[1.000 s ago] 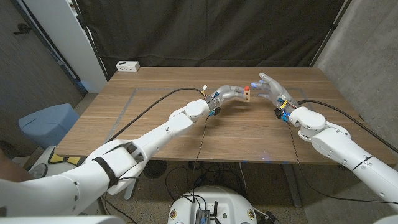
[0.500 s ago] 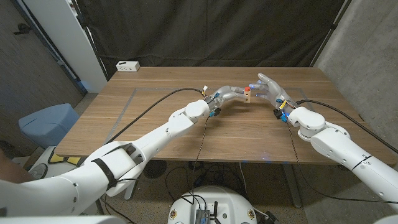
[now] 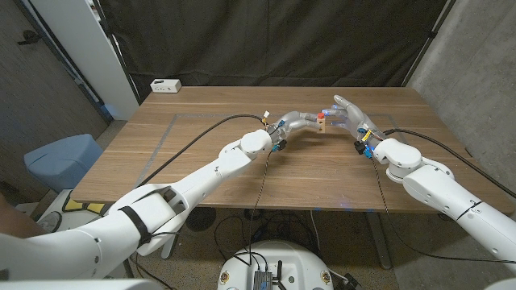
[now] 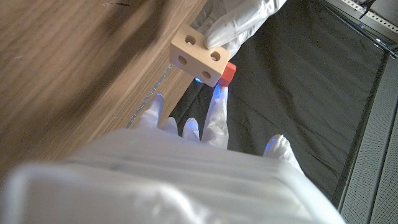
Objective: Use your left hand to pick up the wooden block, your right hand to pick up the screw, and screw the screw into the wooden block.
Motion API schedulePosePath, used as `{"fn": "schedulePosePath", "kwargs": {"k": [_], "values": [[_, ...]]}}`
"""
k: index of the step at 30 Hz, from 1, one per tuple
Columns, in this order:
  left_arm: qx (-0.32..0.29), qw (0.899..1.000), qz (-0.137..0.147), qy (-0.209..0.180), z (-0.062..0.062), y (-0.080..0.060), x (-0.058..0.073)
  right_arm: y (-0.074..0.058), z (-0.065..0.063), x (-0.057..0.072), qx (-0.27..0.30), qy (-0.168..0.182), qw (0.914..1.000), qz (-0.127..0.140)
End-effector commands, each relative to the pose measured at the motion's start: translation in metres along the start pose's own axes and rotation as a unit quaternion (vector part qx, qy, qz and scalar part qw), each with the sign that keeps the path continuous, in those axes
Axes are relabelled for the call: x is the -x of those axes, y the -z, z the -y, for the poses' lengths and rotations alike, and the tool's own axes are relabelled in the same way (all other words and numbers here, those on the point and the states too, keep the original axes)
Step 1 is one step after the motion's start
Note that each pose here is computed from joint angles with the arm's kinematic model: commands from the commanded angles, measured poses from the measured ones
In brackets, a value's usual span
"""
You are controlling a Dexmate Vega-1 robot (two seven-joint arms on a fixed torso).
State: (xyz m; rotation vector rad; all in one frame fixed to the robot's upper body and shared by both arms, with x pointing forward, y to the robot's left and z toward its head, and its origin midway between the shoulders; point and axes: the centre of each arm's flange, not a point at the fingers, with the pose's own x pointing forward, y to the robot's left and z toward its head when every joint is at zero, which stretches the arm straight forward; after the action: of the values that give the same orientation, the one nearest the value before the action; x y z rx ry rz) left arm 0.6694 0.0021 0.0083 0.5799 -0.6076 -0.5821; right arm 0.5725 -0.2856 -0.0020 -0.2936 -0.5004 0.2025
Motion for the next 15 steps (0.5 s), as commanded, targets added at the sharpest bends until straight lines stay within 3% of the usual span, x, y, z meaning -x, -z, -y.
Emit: {"fn": "schedulePosePath", "kwargs": {"k": [1,15], "values": [[0.001,1.0,0.0,0.003,0.0005,0.0003,-0.0016,0.001,-0.0001,0.0012,-0.001,0.003,1.0,-0.006],[0.002,1.0,-0.002,0.002,-0.0005,0.002,-0.0031,0.0034,0.0,0.0024,-0.003,0.011,0.9999,-0.01]]}}
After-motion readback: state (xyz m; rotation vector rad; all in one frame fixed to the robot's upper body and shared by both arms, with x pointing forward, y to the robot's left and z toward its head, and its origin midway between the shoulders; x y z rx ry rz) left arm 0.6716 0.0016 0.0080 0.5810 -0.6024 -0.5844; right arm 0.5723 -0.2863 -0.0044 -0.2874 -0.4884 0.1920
